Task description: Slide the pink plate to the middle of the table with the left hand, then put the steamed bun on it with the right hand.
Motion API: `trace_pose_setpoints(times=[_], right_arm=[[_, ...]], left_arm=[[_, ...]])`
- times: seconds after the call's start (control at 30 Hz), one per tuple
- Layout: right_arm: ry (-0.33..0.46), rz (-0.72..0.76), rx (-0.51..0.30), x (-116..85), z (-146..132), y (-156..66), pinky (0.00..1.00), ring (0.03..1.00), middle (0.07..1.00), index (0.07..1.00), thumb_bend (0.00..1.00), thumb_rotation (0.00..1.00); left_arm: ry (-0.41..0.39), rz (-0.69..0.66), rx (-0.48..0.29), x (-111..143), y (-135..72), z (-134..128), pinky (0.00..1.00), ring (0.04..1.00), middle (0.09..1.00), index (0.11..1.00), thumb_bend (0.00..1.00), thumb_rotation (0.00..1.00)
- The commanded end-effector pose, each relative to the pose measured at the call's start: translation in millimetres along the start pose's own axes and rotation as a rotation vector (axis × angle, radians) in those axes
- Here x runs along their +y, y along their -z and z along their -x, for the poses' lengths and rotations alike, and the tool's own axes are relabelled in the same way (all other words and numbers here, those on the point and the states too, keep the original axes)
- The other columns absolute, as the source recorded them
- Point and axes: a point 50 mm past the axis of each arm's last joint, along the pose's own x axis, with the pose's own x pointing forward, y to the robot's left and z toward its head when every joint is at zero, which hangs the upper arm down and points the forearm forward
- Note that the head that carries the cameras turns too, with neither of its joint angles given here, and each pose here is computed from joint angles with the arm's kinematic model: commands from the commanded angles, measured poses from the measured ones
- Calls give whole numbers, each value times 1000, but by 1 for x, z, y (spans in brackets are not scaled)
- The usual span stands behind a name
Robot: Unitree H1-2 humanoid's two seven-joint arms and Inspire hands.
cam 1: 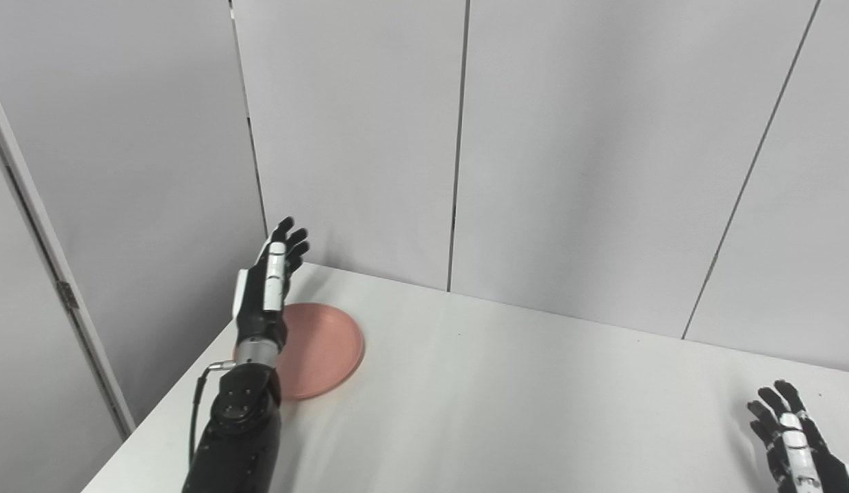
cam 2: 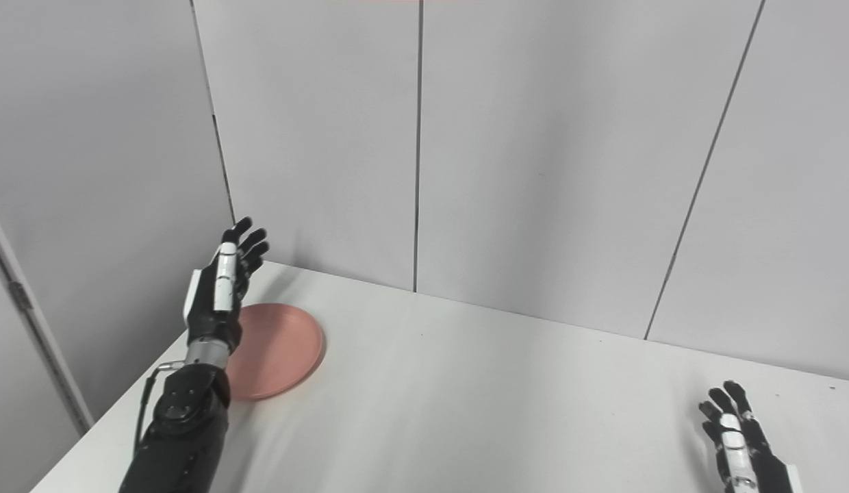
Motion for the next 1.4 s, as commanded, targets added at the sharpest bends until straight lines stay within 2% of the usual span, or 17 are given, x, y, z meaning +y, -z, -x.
trace_pose_setpoints(times=[0.0,0.07,0.13,0.2,0.43,0.6,0.77,0.93,1.0,1.23,1.37], right_arm=[[6,-13,18,7,9,12,914,892,902,910,582,772],[6,-11,19,7,9,11,902,887,898,905,579,773],[11,-9,13,6,9,12,871,874,890,897,584,762],[10,-7,10,6,8,12,863,871,888,897,579,761],[-1,-7,16,5,10,9,860,876,894,901,573,761],[2,-6,17,6,10,8,843,873,894,900,592,759],[3,-8,13,7,10,7,858,870,886,892,557,756],[1,-23,18,7,10,7,846,867,883,890,585,742],[2,-28,16,7,10,7,818,859,880,884,590,721],[7,-18,16,5,10,6,889,875,882,885,585,731],[8,-16,14,5,11,4,861,871,886,881,576,733]], left_arm=[[-40,-43,-137,11,-36,-29,900,839,836,840,542,990],[-52,-69,-127,20,-35,-31,878,825,818,818,539,972],[-37,-102,-110,31,-33,-33,943,852,839,836,548,996],[-38,-130,-91,40,-32,-34,945,863,847,842,552,999],[-109,-153,-51,60,-22,-37,855,856,834,825,523,998],[-121,-164,-39,66,-19,-38,840,853,835,825,518,981],[-101,-180,6,74,-12,-38,855,840,829,821,535,995],[-65,-171,43,77,-1,-37,859,853,823,812,573,990],[-57,-172,57,77,3,-37,860,853,824,805,586,943],[-28,-215,80,80,12,-38,853,861,849,841,569,966],[-15,-215,103,79,15,-38,851,864,853,836,560,957]])
